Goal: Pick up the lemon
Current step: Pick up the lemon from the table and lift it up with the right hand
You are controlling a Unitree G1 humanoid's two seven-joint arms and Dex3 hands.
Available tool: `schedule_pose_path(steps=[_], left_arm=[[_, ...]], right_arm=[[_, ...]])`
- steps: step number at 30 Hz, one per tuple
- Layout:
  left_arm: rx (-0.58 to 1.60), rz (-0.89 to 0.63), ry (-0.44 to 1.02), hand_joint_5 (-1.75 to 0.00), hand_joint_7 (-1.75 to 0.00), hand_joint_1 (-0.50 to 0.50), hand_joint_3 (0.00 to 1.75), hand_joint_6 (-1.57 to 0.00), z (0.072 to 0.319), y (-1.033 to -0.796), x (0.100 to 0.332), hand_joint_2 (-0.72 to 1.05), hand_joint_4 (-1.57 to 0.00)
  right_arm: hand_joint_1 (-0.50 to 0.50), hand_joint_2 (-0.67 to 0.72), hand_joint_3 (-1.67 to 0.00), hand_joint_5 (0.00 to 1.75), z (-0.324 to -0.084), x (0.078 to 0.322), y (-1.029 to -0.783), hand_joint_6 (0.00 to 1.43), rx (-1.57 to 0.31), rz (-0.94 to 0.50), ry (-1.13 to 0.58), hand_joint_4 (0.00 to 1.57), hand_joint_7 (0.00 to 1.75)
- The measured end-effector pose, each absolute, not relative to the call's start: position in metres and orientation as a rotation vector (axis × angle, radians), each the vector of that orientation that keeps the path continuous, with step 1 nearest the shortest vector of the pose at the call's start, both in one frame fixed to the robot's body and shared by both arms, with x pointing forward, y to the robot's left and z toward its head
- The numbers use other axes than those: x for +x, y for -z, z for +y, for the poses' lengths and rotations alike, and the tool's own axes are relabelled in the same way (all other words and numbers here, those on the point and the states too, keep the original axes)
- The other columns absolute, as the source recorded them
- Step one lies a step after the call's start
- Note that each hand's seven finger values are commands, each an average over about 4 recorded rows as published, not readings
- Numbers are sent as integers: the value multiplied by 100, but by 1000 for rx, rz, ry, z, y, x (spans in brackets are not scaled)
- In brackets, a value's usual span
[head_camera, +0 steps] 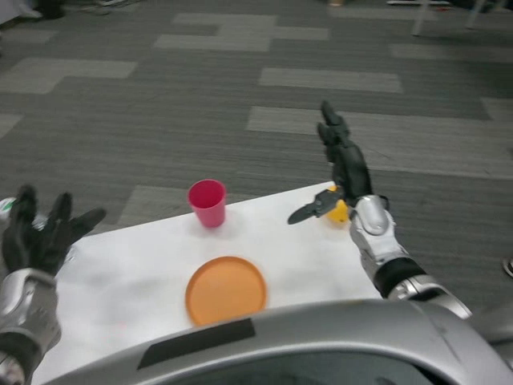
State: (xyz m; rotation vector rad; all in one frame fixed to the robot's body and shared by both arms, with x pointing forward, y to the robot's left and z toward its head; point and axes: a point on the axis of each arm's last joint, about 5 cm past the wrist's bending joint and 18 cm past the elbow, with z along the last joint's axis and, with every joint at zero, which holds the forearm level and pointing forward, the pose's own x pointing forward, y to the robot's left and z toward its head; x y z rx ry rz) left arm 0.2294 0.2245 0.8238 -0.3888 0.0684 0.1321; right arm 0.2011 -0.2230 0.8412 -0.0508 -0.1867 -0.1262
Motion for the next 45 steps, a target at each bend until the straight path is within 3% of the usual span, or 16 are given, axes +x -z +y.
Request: schedule_pose_path(steps=[19,30,45], left_arm=[[-387,69,-133,0,0,50,9,0,225,-824,229,105,0],[-386,68,-133,0,0,50,9,0,225,-824,230,105,0],[-385,67,-131,0,0,50,9,0,225,-825,230,105,0]], right_arm=[[-6,28,-16,19,-232,198,-839,0,-46,-175,190,0,0],[-10,23,-16,19,-251,177,-827,0,-41,-110,315,0,0],[-14,20,-16,22,-261,144,-797,0,-20,87,441,0,0]])
